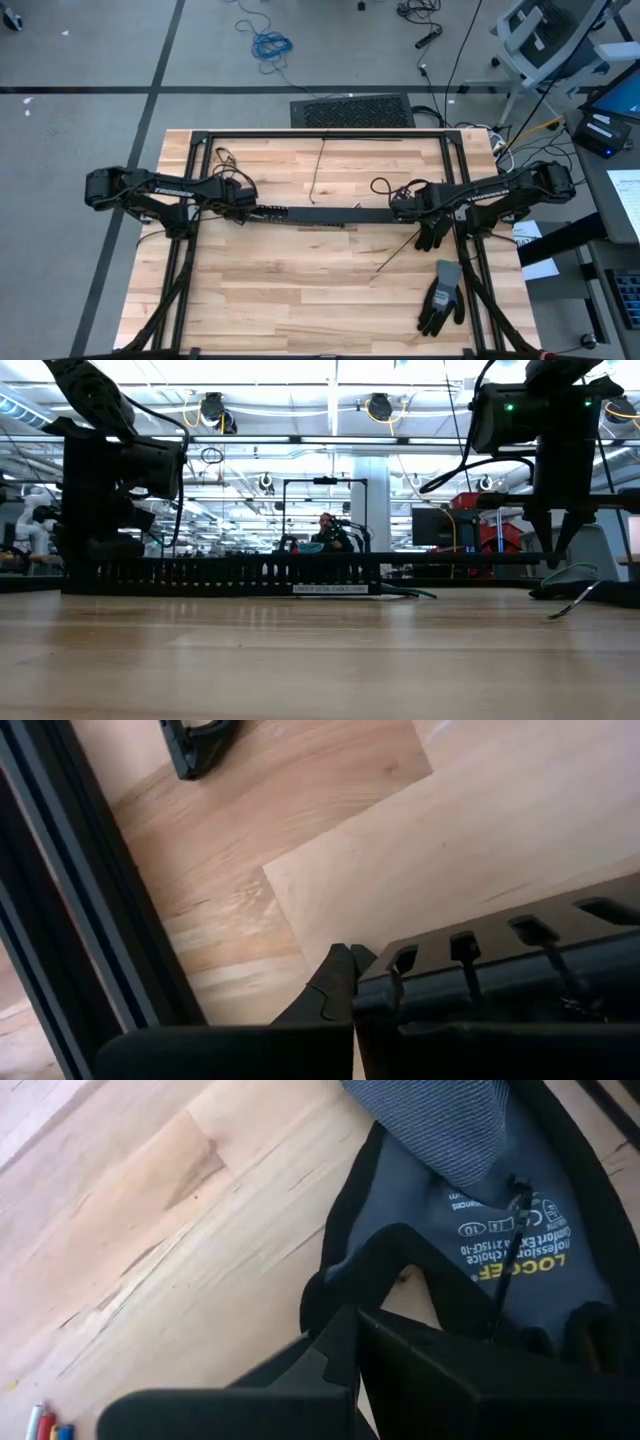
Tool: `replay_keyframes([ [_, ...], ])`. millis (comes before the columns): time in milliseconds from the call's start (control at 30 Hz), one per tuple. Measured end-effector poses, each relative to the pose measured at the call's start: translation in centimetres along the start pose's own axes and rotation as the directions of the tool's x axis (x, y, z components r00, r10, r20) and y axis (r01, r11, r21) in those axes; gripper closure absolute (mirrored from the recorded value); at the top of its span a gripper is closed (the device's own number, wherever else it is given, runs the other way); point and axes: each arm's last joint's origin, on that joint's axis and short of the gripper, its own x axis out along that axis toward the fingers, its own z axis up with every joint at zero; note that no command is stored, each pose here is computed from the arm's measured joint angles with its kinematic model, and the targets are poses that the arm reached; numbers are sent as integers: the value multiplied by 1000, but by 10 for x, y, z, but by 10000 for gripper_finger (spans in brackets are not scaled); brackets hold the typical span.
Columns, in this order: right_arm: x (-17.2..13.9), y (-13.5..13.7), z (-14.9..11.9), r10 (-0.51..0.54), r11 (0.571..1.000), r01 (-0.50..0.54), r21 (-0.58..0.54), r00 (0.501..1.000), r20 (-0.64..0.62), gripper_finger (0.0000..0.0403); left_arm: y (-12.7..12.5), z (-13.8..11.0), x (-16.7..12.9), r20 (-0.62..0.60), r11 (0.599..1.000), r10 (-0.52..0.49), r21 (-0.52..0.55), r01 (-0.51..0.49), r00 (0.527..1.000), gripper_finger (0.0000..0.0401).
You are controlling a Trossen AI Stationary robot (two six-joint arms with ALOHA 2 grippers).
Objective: Ziptie cables
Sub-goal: Close the black cable duct cover
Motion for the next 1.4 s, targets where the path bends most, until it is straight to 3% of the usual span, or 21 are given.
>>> replay_keyframes([
  [367, 0, 0, 0, 4, 1000, -4, 6, 1000, 3, 403, 0, 0, 0, 4, 1000, 4, -21, -4, 1000, 401],
  [700, -5, -7, 3, -116, 972, 101, -211, 992, -56, 403, -2, 2, -1, 27, 999, -10, -32, 11, 1000, 401],
  [1067, -14, -13, 10, -112, 888, 75, -453, 992, -56, 403, -3, 4, -2, 42, 999, -19, -36, 21, 999, 401],
  [1400, -21, -20, 19, -122, 800, 71, -596, 991, -46, 403, -5, 7, -6, 56, 986, -24, 167, 14, 998, 401],
])
